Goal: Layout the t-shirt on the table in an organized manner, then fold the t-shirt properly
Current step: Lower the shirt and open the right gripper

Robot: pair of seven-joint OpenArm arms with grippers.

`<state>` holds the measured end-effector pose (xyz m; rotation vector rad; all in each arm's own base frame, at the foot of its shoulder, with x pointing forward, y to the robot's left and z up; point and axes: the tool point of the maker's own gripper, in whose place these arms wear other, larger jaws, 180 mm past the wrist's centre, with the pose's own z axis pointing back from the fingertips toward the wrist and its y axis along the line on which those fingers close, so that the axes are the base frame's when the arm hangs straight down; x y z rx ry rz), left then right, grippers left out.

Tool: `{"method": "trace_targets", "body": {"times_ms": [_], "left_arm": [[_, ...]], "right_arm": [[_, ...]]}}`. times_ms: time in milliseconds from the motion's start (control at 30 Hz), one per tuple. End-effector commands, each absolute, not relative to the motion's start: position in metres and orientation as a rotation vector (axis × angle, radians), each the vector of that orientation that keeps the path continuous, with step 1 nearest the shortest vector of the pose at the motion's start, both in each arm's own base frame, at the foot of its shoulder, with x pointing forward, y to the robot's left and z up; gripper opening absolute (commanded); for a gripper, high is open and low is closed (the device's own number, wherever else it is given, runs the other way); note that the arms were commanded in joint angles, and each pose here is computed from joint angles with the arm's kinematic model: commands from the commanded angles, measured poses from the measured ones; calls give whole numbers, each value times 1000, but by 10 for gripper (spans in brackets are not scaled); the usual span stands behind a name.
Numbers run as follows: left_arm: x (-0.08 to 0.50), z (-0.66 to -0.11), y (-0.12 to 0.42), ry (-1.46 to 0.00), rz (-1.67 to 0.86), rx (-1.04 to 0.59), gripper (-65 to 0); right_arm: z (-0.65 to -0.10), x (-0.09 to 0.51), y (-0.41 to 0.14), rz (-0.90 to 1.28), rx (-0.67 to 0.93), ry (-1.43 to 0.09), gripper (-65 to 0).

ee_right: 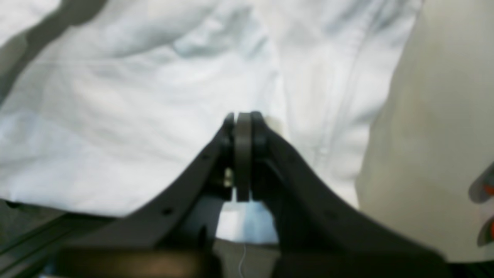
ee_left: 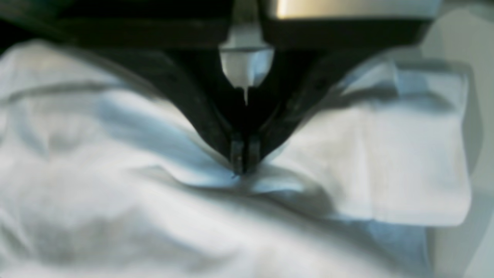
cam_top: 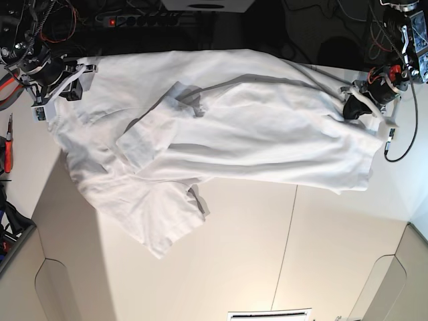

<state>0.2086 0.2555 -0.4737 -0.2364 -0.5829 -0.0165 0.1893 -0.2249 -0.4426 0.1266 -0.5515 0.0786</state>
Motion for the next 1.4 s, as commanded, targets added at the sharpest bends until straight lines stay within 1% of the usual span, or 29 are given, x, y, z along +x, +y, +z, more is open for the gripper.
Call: {"method": "trace_targets", "body": {"times_ms": [0,133,333,533,833,967,1133,1367], "left_arm": [[187,-494,264,-450,-38,-161,-650],[195,-493,263,-452,-59,-149,-650],[194,-492,278,-441,-45,-104,-650],[181,-495,285,-380,-55,-86,-650],[173,-498,284,-364,-54,-88,-650],[172,-498,284,-364,-54,-87,-650],[173,-497,297,-370,4,-51,-650],[161,-492,318,-375,70,-20,-650]], "right_arm": [[-434,197,-228,85,119,-590,-650],[-432,201,-229,78,115,-603,-650],[-425,222,-236,40,93,-655,-650],[-426,250,-241,20,90,-677,-650],[-461,253,-245,-55,134,-592,-650],[-472,256,-248,-75,137,-578,-650],[-469,263,-252,-71,119,-600,-650],[-470,261,-252,-74,119,-584,-650]]}}
